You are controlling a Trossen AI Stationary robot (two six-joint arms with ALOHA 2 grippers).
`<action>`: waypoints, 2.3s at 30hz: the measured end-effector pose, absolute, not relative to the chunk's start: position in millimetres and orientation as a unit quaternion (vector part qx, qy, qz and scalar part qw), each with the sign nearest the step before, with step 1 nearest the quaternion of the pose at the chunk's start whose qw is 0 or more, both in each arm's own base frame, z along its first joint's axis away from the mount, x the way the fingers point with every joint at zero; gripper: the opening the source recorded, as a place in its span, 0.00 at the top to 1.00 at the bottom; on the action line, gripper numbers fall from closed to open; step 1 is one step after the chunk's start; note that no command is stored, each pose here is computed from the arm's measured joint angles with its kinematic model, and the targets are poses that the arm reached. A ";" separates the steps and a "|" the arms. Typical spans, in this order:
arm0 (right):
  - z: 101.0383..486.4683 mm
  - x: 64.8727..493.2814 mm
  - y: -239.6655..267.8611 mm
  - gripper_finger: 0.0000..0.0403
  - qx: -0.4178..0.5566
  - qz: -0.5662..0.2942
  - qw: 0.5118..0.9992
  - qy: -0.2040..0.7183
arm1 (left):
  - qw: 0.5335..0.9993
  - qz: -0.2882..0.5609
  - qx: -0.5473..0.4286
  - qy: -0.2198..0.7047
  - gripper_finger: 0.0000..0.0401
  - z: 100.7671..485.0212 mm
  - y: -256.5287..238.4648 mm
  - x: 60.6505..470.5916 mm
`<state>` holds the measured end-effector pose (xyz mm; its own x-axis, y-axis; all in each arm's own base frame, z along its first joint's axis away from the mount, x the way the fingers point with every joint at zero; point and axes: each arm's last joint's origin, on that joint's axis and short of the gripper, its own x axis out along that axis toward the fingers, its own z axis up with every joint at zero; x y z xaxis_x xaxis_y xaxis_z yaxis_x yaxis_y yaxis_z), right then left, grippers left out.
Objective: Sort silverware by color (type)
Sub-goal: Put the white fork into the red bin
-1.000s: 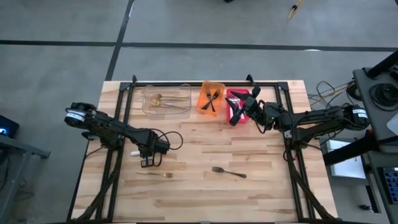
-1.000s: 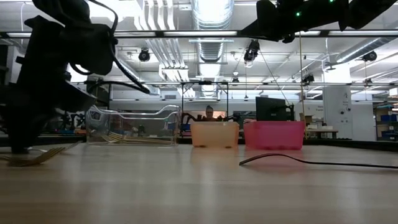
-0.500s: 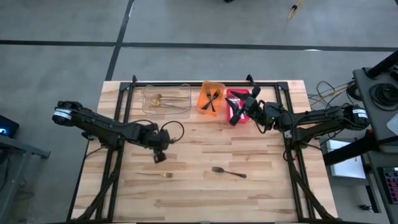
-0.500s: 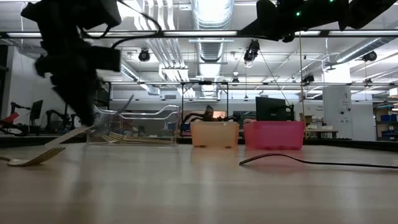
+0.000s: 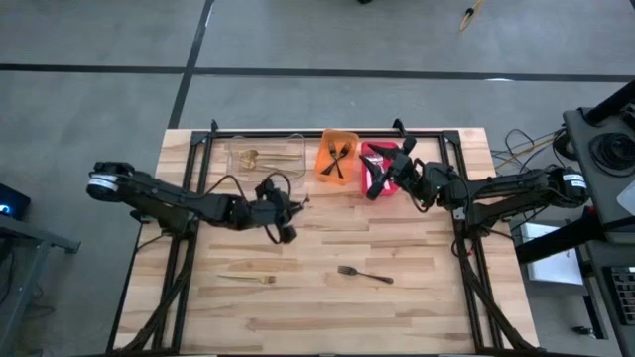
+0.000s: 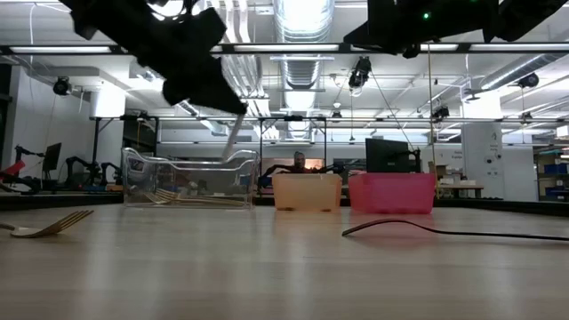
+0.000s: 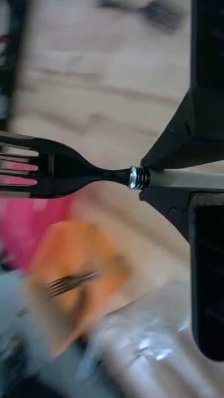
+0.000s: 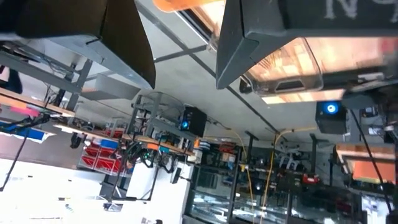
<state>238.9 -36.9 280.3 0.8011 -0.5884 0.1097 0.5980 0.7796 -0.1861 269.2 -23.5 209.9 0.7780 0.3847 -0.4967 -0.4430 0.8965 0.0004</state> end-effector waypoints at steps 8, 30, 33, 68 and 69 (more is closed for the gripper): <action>285.0 241.3 -31.6 0.60 -0.104 -0.217 0.969 -0.061 | 0.945 0.305 -0.022 0.121 0.96 228.9 9.0 286.6; 273.1 258.9 -29.7 0.60 -0.143 -0.159 0.974 -0.078 | 0.938 0.347 -0.003 0.010 0.96 224.9 23.8 350.2; 273.4 258.7 -29.9 0.60 -0.144 -0.163 0.973 -0.078 | 0.935 0.354 0.013 0.007 0.96 231.6 24.8 361.1; 286.6 255.5 -37.7 0.70 -0.037 -0.291 0.955 0.032 | 0.954 0.279 0.083 0.076 1.00 271.6 21.0 363.3; 289.4 258.8 -37.8 0.71 -0.022 -0.291 0.955 0.058 | 0.955 0.271 0.090 0.076 1.00 275.8 20.7 358.2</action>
